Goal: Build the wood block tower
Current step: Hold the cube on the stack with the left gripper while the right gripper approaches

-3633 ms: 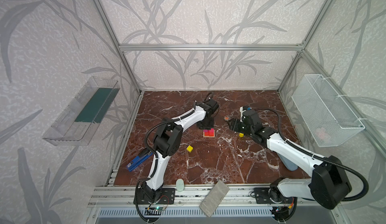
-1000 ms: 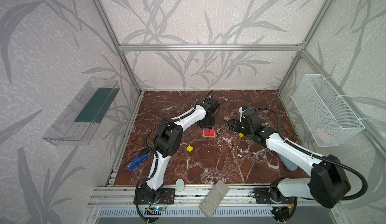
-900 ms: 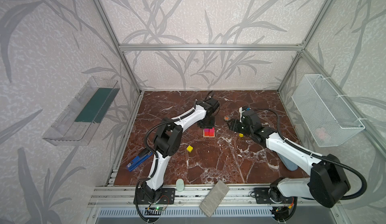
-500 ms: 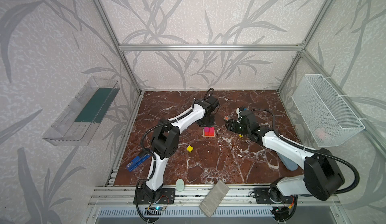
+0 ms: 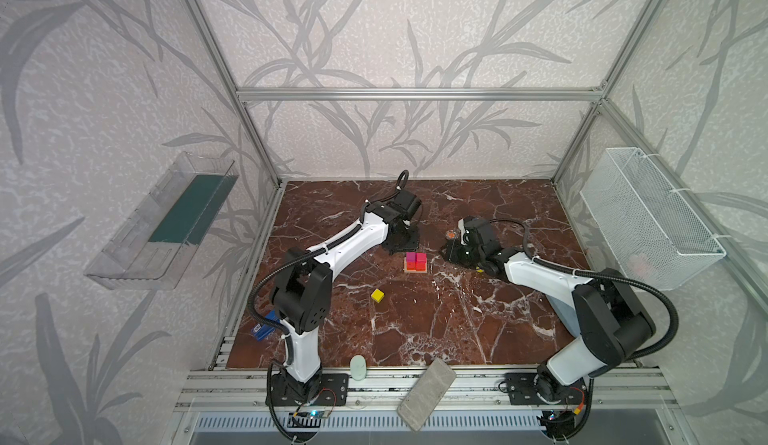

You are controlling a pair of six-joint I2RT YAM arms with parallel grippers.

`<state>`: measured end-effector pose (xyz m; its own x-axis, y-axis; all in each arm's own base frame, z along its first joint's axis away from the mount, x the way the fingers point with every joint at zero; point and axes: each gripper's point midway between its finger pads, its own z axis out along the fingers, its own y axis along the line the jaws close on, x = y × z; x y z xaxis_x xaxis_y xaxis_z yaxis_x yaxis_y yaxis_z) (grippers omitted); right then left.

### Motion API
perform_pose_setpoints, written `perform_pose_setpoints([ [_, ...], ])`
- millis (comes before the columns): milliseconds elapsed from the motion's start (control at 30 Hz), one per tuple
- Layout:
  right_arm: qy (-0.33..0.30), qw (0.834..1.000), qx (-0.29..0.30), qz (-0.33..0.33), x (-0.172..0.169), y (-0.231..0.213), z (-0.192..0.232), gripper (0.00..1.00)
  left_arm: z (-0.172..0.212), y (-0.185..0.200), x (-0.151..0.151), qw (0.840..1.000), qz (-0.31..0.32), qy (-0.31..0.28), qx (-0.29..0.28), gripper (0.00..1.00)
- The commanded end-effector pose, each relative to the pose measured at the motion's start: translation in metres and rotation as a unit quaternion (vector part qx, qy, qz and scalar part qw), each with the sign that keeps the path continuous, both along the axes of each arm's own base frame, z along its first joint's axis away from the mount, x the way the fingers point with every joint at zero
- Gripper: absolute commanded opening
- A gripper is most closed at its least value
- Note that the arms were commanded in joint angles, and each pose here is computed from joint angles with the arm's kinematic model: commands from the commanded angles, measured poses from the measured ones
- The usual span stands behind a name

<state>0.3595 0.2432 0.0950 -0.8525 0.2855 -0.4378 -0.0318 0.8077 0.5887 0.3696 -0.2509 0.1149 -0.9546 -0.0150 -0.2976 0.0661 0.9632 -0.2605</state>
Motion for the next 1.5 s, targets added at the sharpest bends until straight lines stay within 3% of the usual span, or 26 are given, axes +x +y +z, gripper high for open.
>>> perform_pose_setpoints([
  [0, -0.008, 0.999, 0.023, 0.022, 0.007, 0.022, 0.008, 0.42, -0.001, -0.003, 0.009, 0.999, 0.008, -0.005, -0.053, 0.34],
  [633, 0.022, 0.999, 0.02, 0.045, 0.009, 0.045, -0.015, 0.38, -0.037, -0.004, 0.012, 0.998, 0.001, 0.013, -0.063, 0.31],
  [1467, 0.032, 0.998, 0.026, 0.053, 0.01, 0.054, -0.022, 0.32, -0.049, 0.005, 0.003, 0.999, 0.001, 0.03, -0.034, 0.29],
])
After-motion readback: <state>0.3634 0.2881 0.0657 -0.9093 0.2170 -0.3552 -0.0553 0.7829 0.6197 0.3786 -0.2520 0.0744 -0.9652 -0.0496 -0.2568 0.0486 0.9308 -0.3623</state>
